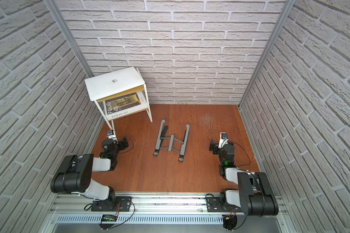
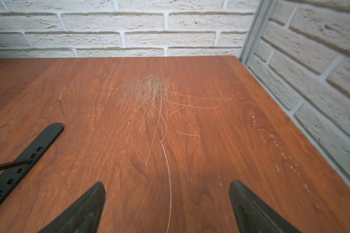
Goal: Close the laptop lid and set it aside
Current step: Reset both arms
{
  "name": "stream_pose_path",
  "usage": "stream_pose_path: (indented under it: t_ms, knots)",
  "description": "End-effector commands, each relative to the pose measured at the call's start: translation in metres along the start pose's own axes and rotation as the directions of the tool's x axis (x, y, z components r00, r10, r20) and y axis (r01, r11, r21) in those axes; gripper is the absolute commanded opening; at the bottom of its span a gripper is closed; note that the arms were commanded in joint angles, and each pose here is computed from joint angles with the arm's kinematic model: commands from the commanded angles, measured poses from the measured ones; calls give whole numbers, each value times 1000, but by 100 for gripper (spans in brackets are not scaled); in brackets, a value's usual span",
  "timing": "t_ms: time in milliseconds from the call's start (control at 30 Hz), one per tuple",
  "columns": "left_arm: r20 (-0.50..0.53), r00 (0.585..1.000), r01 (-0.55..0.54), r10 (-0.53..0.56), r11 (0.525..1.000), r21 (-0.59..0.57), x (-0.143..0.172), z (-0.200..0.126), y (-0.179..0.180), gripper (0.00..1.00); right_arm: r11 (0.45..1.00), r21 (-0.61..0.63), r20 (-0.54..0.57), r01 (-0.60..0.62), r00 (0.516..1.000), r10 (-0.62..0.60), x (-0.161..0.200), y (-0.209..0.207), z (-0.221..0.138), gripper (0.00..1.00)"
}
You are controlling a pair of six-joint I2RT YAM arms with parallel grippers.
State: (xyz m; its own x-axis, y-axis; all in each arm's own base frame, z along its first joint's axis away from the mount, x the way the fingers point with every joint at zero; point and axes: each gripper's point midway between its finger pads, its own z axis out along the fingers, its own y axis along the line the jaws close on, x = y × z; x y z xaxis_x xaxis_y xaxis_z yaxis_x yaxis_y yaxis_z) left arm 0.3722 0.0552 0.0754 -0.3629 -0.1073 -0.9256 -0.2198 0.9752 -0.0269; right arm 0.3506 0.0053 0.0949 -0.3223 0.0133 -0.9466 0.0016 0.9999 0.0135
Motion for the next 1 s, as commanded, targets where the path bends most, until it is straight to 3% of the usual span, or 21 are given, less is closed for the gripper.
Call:
stream_pose_path:
  t_ms: [0,267,967]
  knots:
    - [48,998,-52,51,998,20,-20,8,-14,99,998,-67,87,7,996,-1,-29,12,13,99]
    - [12,999,-48,48,998,36,-18,13,-14,99,1000,8,-73,-24,997,25,-12,0,50,99]
    - [10,999,-45,45,998,39,-18,13,-14,98,999,23,-63,-24,998,25,-12,-2,49,99]
